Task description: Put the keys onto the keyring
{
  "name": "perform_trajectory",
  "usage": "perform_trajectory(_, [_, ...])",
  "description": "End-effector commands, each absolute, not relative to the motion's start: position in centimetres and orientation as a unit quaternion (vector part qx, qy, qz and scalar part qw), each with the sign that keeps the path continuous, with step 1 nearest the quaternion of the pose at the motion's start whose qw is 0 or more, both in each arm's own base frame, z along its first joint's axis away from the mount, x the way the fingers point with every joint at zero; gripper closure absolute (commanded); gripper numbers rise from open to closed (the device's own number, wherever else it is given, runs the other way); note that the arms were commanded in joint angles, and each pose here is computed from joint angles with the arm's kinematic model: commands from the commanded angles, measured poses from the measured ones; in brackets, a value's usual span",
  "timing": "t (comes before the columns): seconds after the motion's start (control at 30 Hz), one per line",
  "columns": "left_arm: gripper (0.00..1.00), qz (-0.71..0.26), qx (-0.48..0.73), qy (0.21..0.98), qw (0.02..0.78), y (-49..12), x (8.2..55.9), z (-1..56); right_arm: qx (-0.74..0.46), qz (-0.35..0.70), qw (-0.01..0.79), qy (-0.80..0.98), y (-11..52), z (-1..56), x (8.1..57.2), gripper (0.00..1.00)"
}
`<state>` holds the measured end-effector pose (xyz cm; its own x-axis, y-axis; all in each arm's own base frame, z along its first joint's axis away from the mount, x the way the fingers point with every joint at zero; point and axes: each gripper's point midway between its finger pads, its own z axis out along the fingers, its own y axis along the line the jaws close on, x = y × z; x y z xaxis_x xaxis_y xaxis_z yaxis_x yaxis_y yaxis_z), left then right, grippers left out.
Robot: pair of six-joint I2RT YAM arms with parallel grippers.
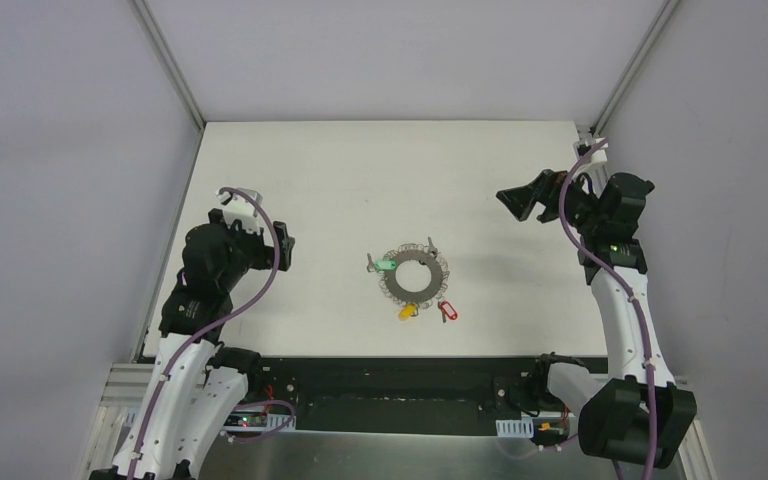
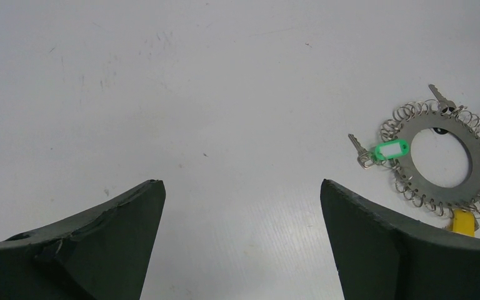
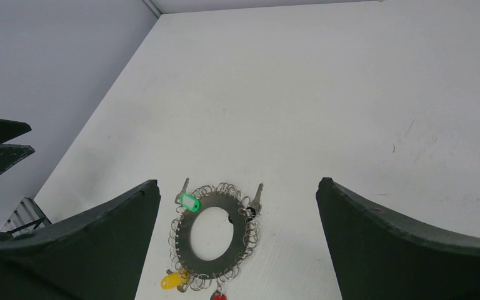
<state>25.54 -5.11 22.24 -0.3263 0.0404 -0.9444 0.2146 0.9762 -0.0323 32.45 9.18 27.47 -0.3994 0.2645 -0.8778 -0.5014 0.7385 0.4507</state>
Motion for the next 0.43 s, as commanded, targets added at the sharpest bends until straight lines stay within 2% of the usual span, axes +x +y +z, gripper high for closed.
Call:
perform_trajectory(0.0, [0.01, -0.079, 0.071, 0.798, 0.593, -4.92, 25.66, 24.03, -0.108, 0.335, 0.564, 0.747, 9.0, 28.24, 32.05, 0.0])
perform_trajectory(0.4, [0.01, -0.076, 0.074, 0.803, 0.587, -4.8, 25.54, 23.22, -0.115, 0.336, 0.565, 0.745, 9.09, 28.06, 31.75, 0.0])
